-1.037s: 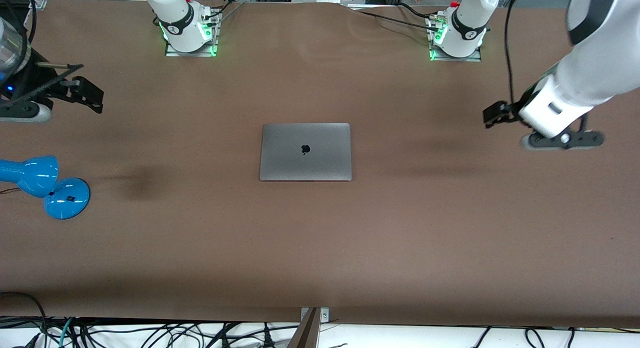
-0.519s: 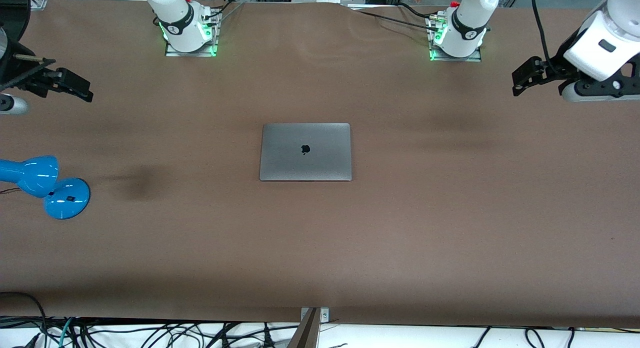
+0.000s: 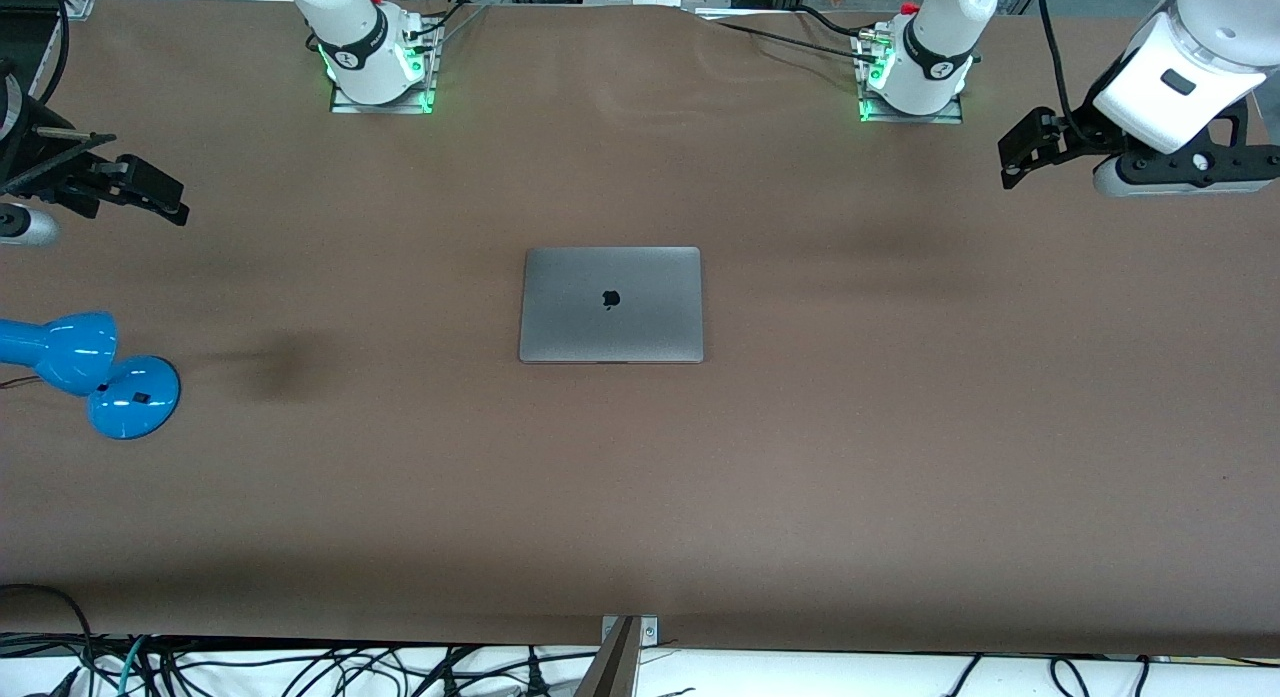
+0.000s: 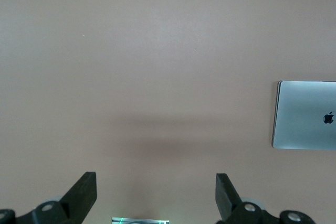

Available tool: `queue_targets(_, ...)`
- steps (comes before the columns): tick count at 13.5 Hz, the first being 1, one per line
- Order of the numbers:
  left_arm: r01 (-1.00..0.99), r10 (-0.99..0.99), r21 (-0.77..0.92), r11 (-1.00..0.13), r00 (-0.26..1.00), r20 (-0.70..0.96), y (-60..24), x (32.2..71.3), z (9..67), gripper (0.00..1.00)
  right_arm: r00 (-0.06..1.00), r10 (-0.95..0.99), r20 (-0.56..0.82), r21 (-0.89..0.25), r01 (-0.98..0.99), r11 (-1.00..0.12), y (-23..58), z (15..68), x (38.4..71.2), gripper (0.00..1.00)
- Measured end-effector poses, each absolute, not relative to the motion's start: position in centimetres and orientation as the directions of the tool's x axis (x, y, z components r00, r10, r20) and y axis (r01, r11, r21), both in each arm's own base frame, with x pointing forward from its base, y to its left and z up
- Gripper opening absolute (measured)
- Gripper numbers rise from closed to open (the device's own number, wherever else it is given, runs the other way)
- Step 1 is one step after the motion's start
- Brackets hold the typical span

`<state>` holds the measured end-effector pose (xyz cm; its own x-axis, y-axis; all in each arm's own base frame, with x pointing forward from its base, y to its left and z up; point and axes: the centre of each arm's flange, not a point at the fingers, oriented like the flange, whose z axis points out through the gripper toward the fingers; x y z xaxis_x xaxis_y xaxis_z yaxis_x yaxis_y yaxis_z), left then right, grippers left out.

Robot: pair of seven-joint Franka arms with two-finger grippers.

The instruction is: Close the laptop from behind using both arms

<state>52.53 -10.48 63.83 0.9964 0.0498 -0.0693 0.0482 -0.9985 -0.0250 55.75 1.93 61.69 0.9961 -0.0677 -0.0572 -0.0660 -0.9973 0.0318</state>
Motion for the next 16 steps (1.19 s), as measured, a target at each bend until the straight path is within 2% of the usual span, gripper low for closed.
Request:
queue_targets(7, 0.040, 0.043, -0.034, -0.999, 0.993, -0.111, -11.3, 54.0, 61.1, 1.00, 0.992, -0.075, -0.105, -0.014, -0.077, -0.997, 1.9, 62.0, 54.7, 1.00)
queue_targets(16, 0.035, 0.038, -0.029, -0.999, 0.995, -0.089, -12.5, 54.5, 61.6, 1.00, 0.990, -0.078, -0.118, -0.013, -0.080, -0.997, 1.7, 61.9, 54.5, 1.00)
